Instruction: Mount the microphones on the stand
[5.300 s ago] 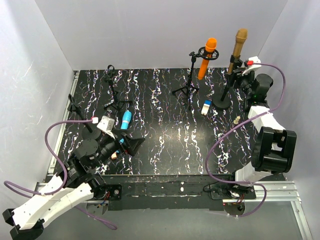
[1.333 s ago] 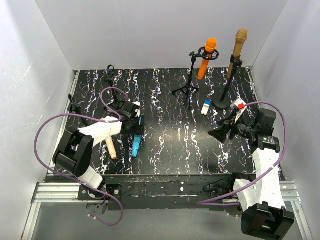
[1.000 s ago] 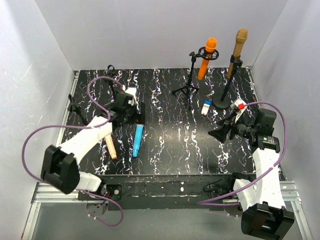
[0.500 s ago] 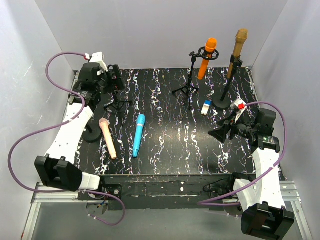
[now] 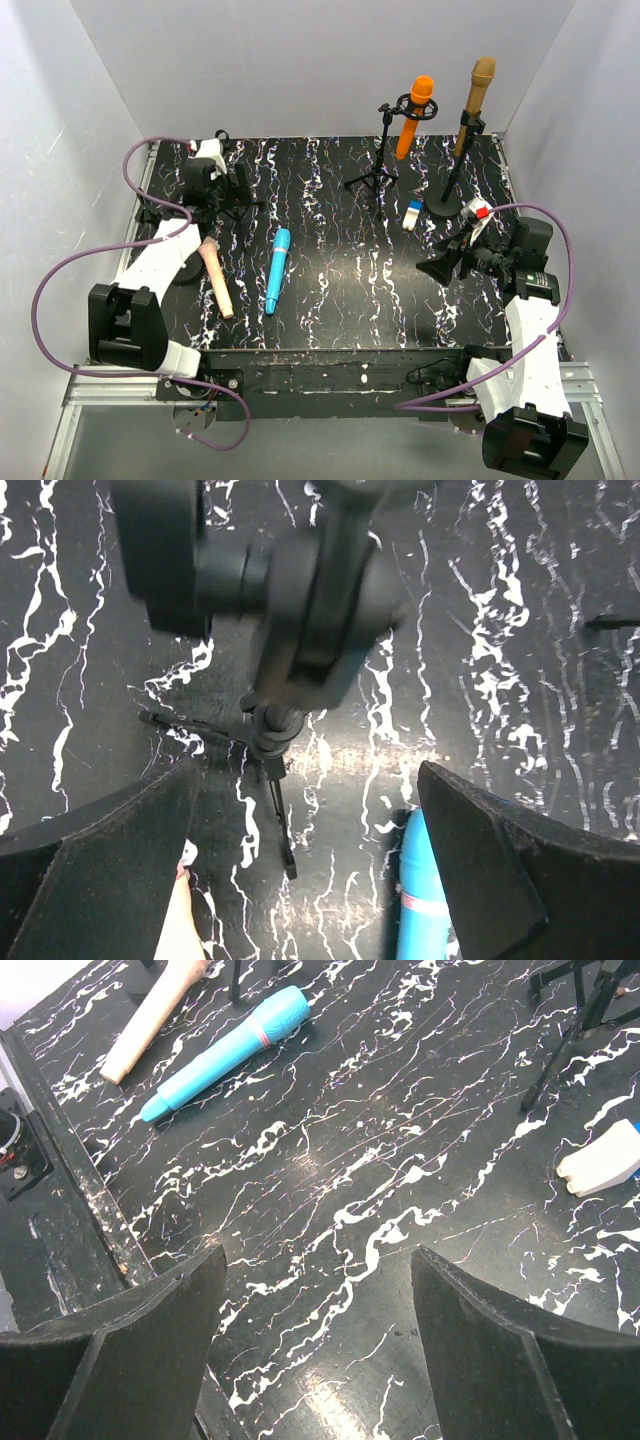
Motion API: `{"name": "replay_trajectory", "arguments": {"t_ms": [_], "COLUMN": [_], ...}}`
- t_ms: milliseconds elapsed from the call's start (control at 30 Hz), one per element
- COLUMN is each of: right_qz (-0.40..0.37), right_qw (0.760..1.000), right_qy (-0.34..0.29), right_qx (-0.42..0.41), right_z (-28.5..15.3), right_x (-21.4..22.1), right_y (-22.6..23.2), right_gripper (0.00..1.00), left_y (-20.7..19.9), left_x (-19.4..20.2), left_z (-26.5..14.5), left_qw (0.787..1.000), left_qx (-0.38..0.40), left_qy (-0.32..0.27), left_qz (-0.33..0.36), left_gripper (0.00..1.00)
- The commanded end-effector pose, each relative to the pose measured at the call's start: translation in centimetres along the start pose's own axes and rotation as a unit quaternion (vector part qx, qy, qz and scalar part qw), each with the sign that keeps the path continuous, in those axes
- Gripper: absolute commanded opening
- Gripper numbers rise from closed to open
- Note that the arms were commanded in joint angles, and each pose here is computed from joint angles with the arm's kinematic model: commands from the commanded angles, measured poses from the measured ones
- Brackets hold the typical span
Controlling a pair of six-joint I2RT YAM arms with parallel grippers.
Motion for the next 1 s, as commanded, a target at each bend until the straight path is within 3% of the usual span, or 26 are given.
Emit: {"name": "replay_trajectory", "arguments": {"t_ms": [0,100,533,633,700,767,867,967], "right_qz": [-0.020,-0.018,-0.020,-0.019,-0.018,-0.018,-0.018,-0.018], "right_qw": [1.000,1.000,1.000,1.000,1.000,1.000,1.000,1.000], "right_qy": [-0.009,-0.008,-0.009,-0.009,-0.008,-0.008,-0.008,-0.008], "right_qx": [-0.007,-0.008,-0.007,-0.008,-0.008,-0.006,-0.004,-0.004], "right_z": [-0.2,-0.2,-0.2,-0.1,-0.1,-0.1,-0.1,-0.1], "right_x": [-1.1,-1.0,-1.1,-1.0,-1.0,-1.0,-1.0,-1.0], "right_y": [0.3,0.3,0.2,0.2,0.2,0.1,0.1,0.0], "right_gripper": [0.81,0.82,0.82,0.82,0.82,0.82,0.82,0.82], "left_y": [0.4,0.4,0.2,0.2,0.1,0.1,-0.2,-1.0], "left_x": [-1.8,-1.5,-2.9,-2.8,-2.9,-3.3,-4.4,-6.3], "left_z": [1.2,1.9,3.0,3.3,3.5,3.5,3.5,3.0], "left_qw": [0.993,0.987,0.979,0.979,0.979,0.978,0.974,0.966], "left_qx": [0.013,0.020,0.024,0.024,0.026,0.027,0.035,0.064], "left_qy": [-0.113,-0.158,-0.197,-0.193,-0.194,-0.199,-0.210,-0.233], "left_qz": [0.014,0.036,0.049,0.055,0.060,0.064,0.078,0.094], "left_gripper": [0.90,0.88,0.69,0.52,0.26,0.15,0.03,0.00]}}
Point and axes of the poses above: each gripper's point midway between its finger pads, its own z axis out along the fingers, its own y axis along the line the jaws close on, x = y × z, the point moved 5 cm from there along -z, back along the fingers, and after that the axes turned 7 degrees about z, right-handed, at the moved point
